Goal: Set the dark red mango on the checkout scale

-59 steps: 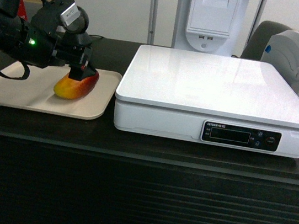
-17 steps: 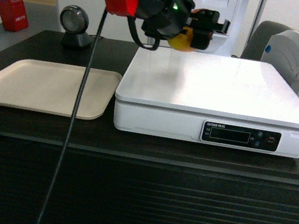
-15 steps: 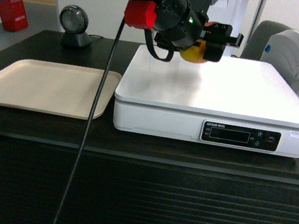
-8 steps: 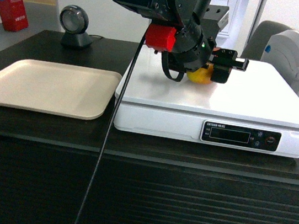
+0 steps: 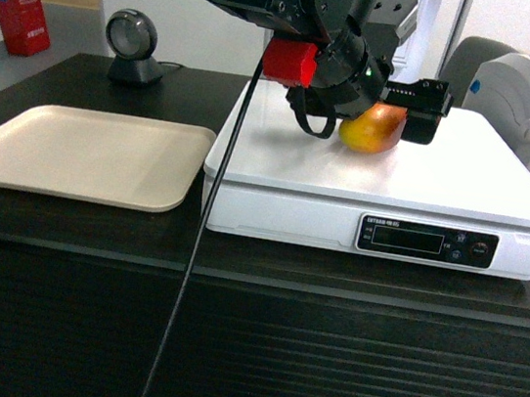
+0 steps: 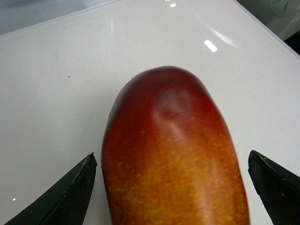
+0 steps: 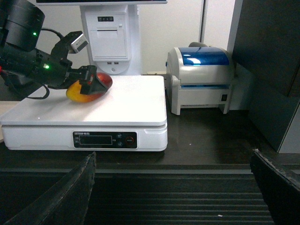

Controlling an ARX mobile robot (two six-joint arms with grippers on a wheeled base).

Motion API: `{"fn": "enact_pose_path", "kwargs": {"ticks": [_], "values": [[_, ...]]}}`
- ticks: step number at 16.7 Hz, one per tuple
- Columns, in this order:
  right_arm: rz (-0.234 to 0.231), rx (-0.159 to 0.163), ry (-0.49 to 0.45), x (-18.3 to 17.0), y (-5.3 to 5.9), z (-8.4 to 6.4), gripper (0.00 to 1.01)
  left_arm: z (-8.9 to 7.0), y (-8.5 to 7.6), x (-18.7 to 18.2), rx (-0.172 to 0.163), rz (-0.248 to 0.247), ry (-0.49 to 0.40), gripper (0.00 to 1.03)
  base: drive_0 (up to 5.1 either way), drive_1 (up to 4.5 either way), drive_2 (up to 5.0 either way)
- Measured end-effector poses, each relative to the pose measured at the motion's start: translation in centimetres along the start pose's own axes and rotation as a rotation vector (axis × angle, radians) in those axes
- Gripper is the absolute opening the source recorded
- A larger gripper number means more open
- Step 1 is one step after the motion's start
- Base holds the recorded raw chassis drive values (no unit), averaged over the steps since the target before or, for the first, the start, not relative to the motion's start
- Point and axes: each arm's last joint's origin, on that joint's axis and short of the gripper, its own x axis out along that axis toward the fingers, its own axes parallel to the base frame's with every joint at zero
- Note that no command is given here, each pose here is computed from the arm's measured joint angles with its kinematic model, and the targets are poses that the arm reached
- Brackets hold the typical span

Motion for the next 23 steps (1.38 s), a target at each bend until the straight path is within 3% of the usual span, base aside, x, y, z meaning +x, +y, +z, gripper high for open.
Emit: {"fn": "enact_pose_path", "kwargs": {"ticks": [3,5,6,9,11,13,14,15,16,17,19,21,23], "values": [[0.000,0.000,0.000,0.0,0.0,0.0,0.98,2.3,0.6,-2.3,-0.035,0.005,-0.125,0.98,0.0,0.00,0.0],[0.000,0.000,0.000,0.0,0.0,0.0,0.98,4.2,1.0,-5.3,-0.072,-0.048,-0.220,0.98,0.0,0.00,0.0],[0.000,0.000,0.000,0.0,0.0,0.0,0.98,5.6,1.2,-7.9,-0.068,-0.053,-0.299,0.98,0.0,0.00,0.0],[0.000,0.000,0.000,0.0,0.0,0.0,0.98,8.0,2.6,-15.3,-0.050,-0.017,-0.497,0.98,0.0,0.00,0.0],[0.000,0.000,0.000,0.0,0.0,0.0,0.98,8.1,4.3,-20.6,-0.047,0.041,-0.590,0.98,0.0,0.00,0.0],[0.000,0.000,0.000,0.0,0.0,0.0,0.98,7.0,5.6,-24.7,-0.054,0.109,-0.634,0.98,0.0,0.00,0.0],[0.000,0.000,0.000,0.0,0.0,0.0,0.98,5.9,5.9,-27.4,-0.060,0.169,-0.637,0.97,0.0,0.00,0.0],[0.001,0.000,0.000,0.0,0.0,0.0,0.98,4.0,5.3,-30.3,-0.090,0.380,-0.597,0.84,0.0,0.00,0.0],[0.000,0.000,0.000,0.0,0.0,0.0,0.98,0.9,5.0,-33.4,-0.103,0.524,-0.597,0.72,0.0,0.00,0.0],[-0.001,0.000,0.001,0.0,0.0,0.0,0.98,-1.6,4.7,-35.8,-0.096,0.575,-0.628,0.61,0.0,0.00,0.0],[0.000,0.000,0.000,0.0,0.0,0.0,0.98,-3.8,4.5,-37.3,-0.094,0.611,-0.667,0.50,0.0,0.00,0.0],[0.000,0.000,0.000,0.0,0.0,0.0,0.98,-4.9,4.4,-37.6,-0.093,0.619,-0.674,0.45,0.0,0.00,0.0],[0.001,0.000,0.000,0.0,0.0,0.0,0.98,-7.3,4.2,-37.5,-0.094,0.620,-0.662,0.34,0.0,0.00,0.0]]}}
